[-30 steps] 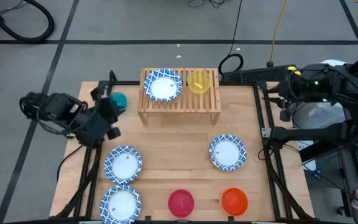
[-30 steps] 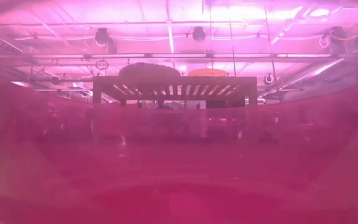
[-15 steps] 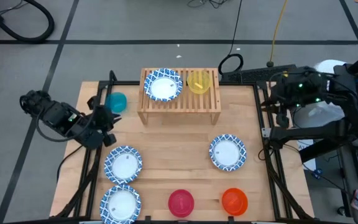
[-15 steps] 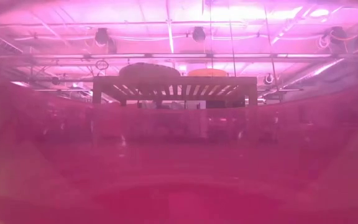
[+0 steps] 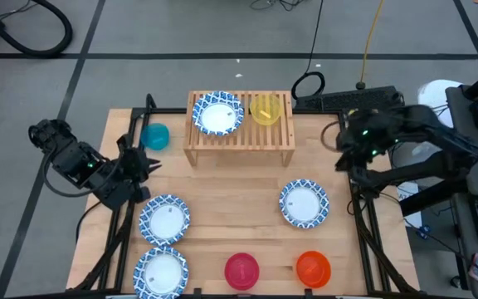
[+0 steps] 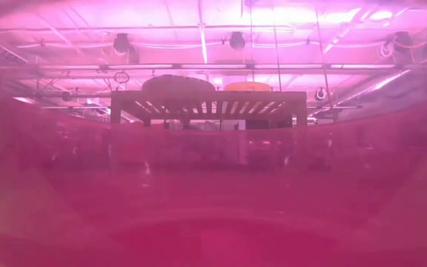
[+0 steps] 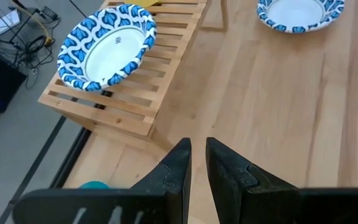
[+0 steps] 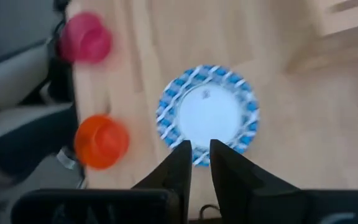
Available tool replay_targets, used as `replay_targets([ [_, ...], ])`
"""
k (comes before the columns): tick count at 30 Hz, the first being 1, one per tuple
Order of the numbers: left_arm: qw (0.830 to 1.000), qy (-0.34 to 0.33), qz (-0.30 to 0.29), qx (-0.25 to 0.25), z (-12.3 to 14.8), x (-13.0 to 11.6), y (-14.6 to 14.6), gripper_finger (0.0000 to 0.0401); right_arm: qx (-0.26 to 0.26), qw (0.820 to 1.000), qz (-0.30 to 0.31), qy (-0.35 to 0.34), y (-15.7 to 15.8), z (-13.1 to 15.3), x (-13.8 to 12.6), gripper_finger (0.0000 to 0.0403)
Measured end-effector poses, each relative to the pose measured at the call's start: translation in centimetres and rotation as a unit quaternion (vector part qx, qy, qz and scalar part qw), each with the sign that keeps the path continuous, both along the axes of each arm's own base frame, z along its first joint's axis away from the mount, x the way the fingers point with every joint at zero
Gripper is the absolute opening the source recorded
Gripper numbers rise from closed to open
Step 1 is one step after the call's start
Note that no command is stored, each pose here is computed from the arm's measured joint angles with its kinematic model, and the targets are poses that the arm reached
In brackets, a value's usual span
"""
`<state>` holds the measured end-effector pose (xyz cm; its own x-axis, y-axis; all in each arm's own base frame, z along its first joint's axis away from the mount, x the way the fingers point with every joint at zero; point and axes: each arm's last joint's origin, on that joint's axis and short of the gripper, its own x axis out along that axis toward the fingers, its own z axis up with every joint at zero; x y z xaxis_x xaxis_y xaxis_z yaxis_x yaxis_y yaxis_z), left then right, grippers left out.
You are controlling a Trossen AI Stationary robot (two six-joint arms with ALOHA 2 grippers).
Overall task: Place and stack bowls onto a shelf
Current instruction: Stack the orange bowl on top of the yellow bowl on the shelf
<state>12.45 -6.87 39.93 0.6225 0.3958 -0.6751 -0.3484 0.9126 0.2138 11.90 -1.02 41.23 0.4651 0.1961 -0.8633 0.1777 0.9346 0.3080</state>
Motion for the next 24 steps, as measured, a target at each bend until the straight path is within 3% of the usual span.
replay_targets([
  [7,1.000,0.000,-0.007,0.000,0.0,-0.1,-0.2,0.0056,0.022,0.998,0.065,-0.001,0.4,-1.5,1.8,0.0004],
  [13,1.000,-0.006,0.003,-0.009,0.0,-0.1,-0.2,0.0056,0.029,0.999,0.044,-0.009,0.3,-2.1,3.0,0.0030],
  [19,1.000,-0.005,0.002,-0.008,0.0,-0.1,-0.2,0.0056,0.036,0.998,0.050,0.027,0.3,-3.7,3.6,0.0071],
  [24,1.000,-0.004,0.000,-0.006,0.0,0.0,-0.2,0.0056,0.083,0.991,0.077,0.075,1.4,-5.9,3.8,0.0101],
])
